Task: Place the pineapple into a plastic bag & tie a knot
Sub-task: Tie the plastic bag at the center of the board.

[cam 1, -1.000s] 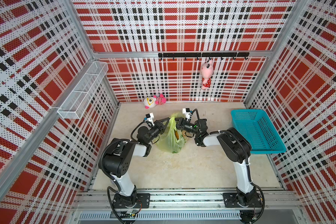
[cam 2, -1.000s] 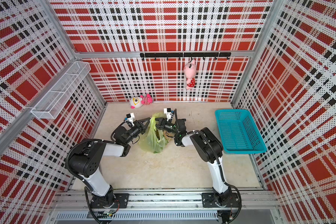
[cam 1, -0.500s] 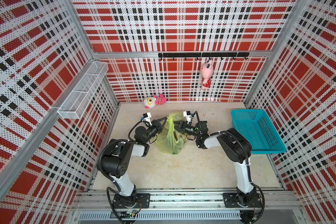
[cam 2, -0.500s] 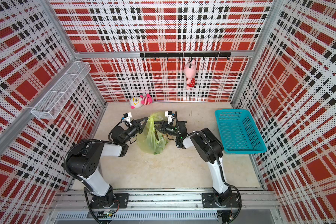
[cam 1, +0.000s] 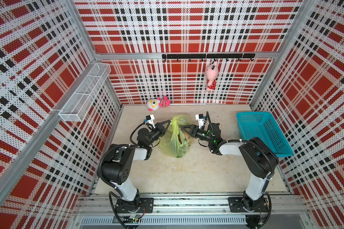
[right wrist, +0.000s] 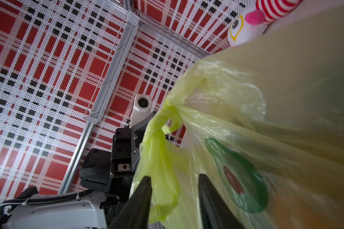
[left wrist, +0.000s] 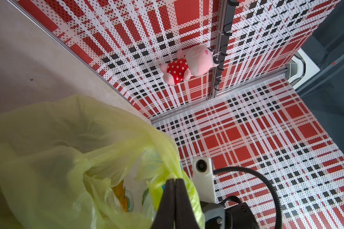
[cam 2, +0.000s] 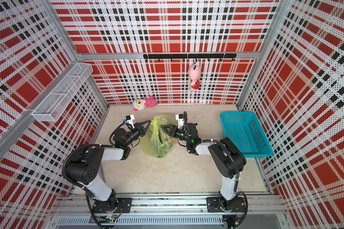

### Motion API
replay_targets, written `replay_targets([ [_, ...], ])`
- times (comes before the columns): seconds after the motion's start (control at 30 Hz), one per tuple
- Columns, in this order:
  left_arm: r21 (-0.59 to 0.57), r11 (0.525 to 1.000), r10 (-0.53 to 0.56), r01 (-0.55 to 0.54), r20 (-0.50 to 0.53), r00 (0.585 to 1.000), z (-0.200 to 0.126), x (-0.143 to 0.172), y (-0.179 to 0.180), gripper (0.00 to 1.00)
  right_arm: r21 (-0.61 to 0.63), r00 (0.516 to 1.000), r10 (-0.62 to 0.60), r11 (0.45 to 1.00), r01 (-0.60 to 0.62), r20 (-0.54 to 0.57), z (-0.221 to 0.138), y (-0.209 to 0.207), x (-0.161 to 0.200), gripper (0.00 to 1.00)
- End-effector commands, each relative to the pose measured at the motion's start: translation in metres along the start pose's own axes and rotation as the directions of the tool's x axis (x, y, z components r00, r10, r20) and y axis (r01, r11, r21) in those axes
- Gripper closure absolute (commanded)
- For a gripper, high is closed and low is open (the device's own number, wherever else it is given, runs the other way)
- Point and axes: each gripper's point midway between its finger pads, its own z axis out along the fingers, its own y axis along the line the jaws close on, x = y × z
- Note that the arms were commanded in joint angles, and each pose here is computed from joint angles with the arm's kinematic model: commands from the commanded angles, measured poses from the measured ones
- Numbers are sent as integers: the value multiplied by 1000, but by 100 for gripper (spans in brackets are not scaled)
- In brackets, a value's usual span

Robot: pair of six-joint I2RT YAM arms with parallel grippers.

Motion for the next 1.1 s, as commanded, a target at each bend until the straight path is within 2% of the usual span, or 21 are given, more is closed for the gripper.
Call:
replay_targets([
  [0.0, 30, 998, 58, -57, -16, 998, 3, 1, -16, 100, 89, 988, -146, 985, 151, -57, -6, -5, 5, 48],
  [0.1, 27, 998, 59, -59, -24, 998, 4, 3, -15, 100, 87, 972, -214, 971, 223, -101, 1, 6, 8, 42],
  [0.27, 26, 998, 60, -59, -31, 998, 7, 4, -15, 100, 79, 944, -284, 951, 300, -166, 21, 12, 17, 40],
  [0.5, 30, 998, 59, -58, -32, 998, 8, 4, -17, 100, 25, 940, -287, 955, 296, -185, 34, 19, 18, 46],
  [0.7, 29, 998, 60, -59, -33, 998, 9, 4, -16, 100, 6, 934, -288, 955, 296, -210, 23, 22, 29, 48],
  [0.87, 30, 998, 59, -58, -36, 998, 10, 4, -16, 100, -23, 924, -308, 950, 311, -227, 17, 28, 34, 63],
  [1.03, 30, 997, 68, -67, -22, 997, 7, -3, -18, 100, -16, 924, -322, 945, 326, -206, 14, 33, 29, 90],
  [1.07, 29, 997, 73, -72, -19, 997, 6, -4, -18, 100, -12, 925, -324, 944, 329, -196, 12, 35, 27, 93],
])
